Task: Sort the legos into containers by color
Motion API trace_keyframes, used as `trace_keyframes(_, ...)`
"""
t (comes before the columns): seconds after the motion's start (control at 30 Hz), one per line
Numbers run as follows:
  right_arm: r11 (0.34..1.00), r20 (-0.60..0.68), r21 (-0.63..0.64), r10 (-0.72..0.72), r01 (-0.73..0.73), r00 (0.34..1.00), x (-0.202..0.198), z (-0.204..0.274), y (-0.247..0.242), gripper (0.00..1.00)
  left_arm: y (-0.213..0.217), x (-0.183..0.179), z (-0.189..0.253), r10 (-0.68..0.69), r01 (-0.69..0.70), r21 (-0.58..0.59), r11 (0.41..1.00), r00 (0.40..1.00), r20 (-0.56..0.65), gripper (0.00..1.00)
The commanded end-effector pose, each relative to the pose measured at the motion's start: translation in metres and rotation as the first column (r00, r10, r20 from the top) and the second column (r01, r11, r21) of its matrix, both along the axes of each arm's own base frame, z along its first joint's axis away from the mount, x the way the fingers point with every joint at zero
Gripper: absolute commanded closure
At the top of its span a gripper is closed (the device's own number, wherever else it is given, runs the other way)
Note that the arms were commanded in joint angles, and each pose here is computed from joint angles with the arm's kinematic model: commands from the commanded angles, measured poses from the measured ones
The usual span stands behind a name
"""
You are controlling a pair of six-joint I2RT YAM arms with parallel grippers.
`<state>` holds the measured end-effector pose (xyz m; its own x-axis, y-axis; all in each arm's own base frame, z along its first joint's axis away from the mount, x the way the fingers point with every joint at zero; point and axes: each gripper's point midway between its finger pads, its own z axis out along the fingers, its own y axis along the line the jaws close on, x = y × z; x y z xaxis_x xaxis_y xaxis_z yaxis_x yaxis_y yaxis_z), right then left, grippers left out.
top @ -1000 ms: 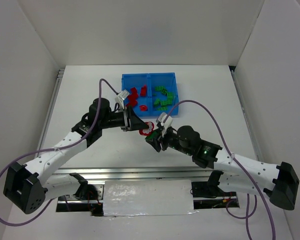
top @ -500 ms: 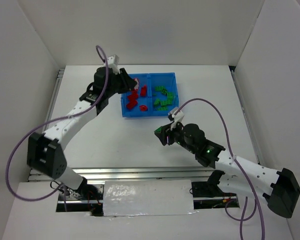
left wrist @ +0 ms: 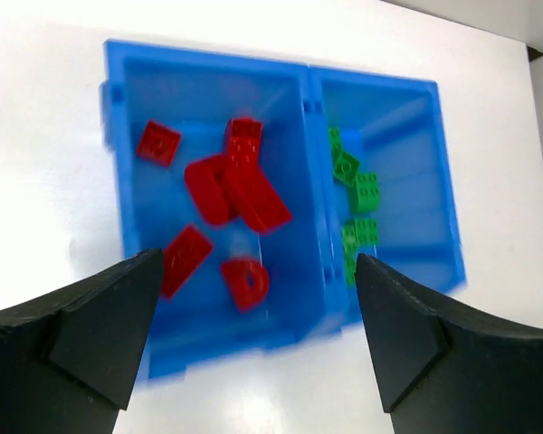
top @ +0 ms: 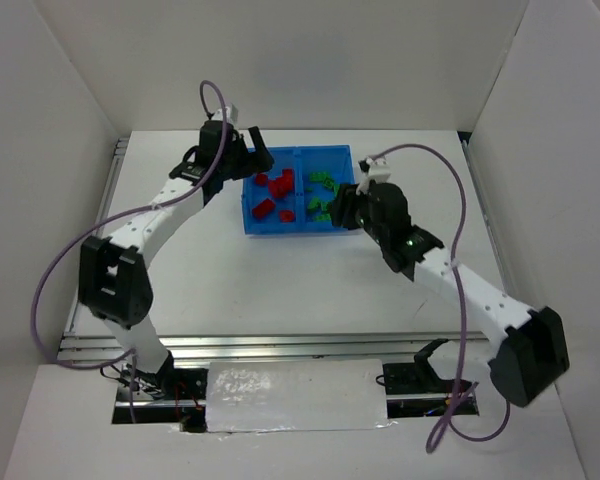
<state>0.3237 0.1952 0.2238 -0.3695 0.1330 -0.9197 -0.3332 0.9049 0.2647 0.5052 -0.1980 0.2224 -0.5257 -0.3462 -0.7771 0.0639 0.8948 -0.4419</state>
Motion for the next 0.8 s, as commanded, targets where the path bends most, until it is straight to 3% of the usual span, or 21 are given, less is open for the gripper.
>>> trace_keyframes(0.0,0.996,-0.069,-0.005,-0.094,0.094,0.993,0.046,0.008,0.005,0.94,0.020,-0.047,0.088,0.006,-0.003,-0.026,1.000,0.989,0.148,0.01)
trace_keyframes(0.03,0.993,-0.108,-0.035,-0.120,0.117,0.987,0.055,-0.001,-0.001,0.94,0.026,-0.062,0.075,0.009,-0.008,-0.014,1.000,0.993,0.118,0.01)
trace_keyframes(0.07,0.989,-0.085,-0.026,-0.146,0.144,0.986,0.072,0.018,0.000,0.92,0.035,-0.088,0.101,0.005,-0.001,-0.024,1.000,0.986,0.168,0.00)
trace_keyframes(0.1,0.984,-0.135,-0.071,-0.172,0.163,0.976,0.084,-0.004,0.000,0.89,0.041,-0.104,0.088,0.005,-0.003,-0.010,1.000,0.990,0.142,0.01)
trace_keyframes(0.13,0.979,-0.115,-0.061,-0.198,0.192,0.973,0.099,0.010,-0.003,0.88,0.051,-0.128,0.108,0.018,-0.015,-0.020,1.000,0.982,0.187,0.01)
trace_keyframes(0.2,0.973,-0.166,-0.097,-0.225,0.211,0.960,0.117,-0.012,-0.004,0.88,0.063,-0.159,0.089,0.015,-0.016,0.005,1.000,0.990,0.137,0.00)
trace_keyframes(0.23,0.971,-0.150,-0.084,-0.234,0.223,0.961,0.128,-0.001,-0.005,0.81,0.072,-0.180,0.102,0.020,-0.019,-0.005,1.000,0.984,0.175,0.00)
trace_keyframes(0.33,0.967,-0.188,-0.113,-0.245,0.227,0.951,0.149,-0.015,0.001,0.38,0.089,-0.218,0.093,0.014,-0.019,0.025,1.000,0.982,0.187,0.01)
trace_keyframes(0.37,0.966,-0.201,-0.128,-0.247,0.225,0.948,0.150,-0.018,0.001,0.34,0.095,-0.228,0.086,0.018,-0.027,0.051,0.998,0.987,0.163,0.00)
trace_keyframes(0.57,0.973,-0.146,-0.093,-0.223,0.211,0.964,0.151,0.019,0.003,0.08,0.130,-0.252,0.083,0.071,-0.102,0.193,0.976,0.985,0.160,0.01)
trace_keyframes(0.63,0.971,-0.149,-0.092,-0.232,0.221,0.961,0.140,0.028,-0.002,0.07,0.142,-0.250,0.078,0.133,-0.163,0.228,0.960,0.981,0.142,0.00)
trace_keyframes(0.77,0.970,-0.082,-0.014,-0.243,0.243,0.966,0.075,0.080,-0.028,0.05,0.159,-0.244,0.086,0.229,-0.258,0.265,0.929,0.964,0.136,0.01)
